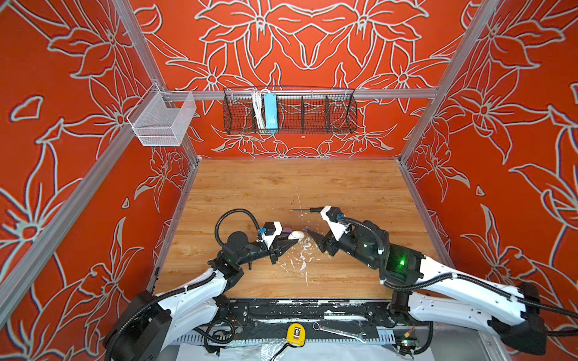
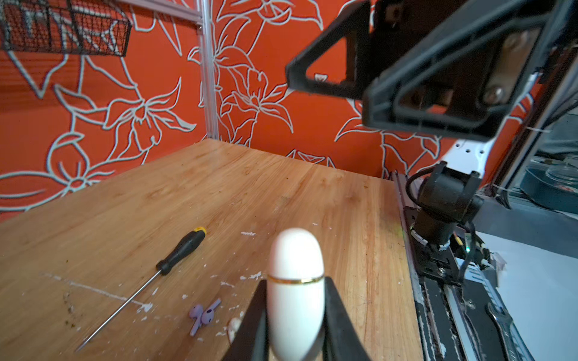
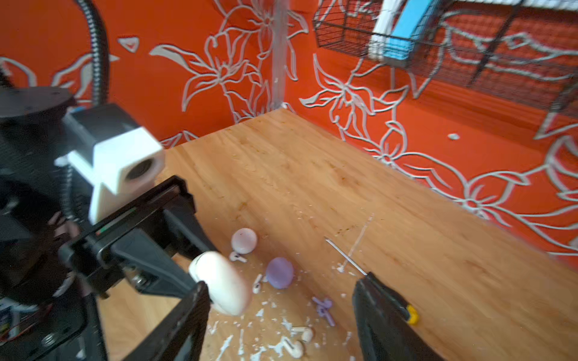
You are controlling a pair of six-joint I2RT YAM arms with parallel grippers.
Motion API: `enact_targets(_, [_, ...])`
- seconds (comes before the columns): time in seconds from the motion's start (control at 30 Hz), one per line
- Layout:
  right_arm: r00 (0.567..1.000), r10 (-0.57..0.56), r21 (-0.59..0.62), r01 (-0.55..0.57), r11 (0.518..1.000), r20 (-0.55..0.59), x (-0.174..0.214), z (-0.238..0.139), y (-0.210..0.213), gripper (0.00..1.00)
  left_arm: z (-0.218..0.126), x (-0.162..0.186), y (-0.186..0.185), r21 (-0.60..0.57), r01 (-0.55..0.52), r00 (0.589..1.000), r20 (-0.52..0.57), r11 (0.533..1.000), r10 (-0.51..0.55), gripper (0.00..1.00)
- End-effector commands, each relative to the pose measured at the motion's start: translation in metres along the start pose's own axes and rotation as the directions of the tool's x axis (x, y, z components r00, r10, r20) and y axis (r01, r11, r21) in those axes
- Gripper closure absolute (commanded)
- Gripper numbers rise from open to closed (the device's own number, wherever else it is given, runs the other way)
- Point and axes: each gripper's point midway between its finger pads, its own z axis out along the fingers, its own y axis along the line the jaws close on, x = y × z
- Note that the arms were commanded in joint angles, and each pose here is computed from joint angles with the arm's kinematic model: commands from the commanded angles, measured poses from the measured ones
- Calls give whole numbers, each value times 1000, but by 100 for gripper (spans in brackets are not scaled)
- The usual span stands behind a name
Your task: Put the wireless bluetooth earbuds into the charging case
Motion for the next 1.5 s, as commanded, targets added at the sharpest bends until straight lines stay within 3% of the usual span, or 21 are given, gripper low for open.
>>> enact_targets(0.0, [998,-23,-191,34,981,60,7,-8,32,25,-2,-18,-21,86,-99,993,67,991,94,100])
enact_targets(0.17, [995,-29,-261,54,964,99,12,-9,45,26,-3,-18,-38,159,-143,989,60,977,135,100])
enact_targets(0.67, [996,-41,-231,58,971,78,16,-3,40,27,-5,-14,-58,224,-183,983,49,957,177,100])
enact_targets(0.83, [997,-44,-244,58,968,64,18,0,43,28,-2,-17,-52,196,-159,987,29,968,157,100])
enact_targets(1.3, [999,-46,-172,50,984,29,22,9,31,29,-3,-23,-64,258,-147,989,28,955,145,100])
enact_targets(1.47, [999,-46,-134,49,990,25,24,9,25,34,-4,-25,-69,282,-154,988,38,947,150,100])
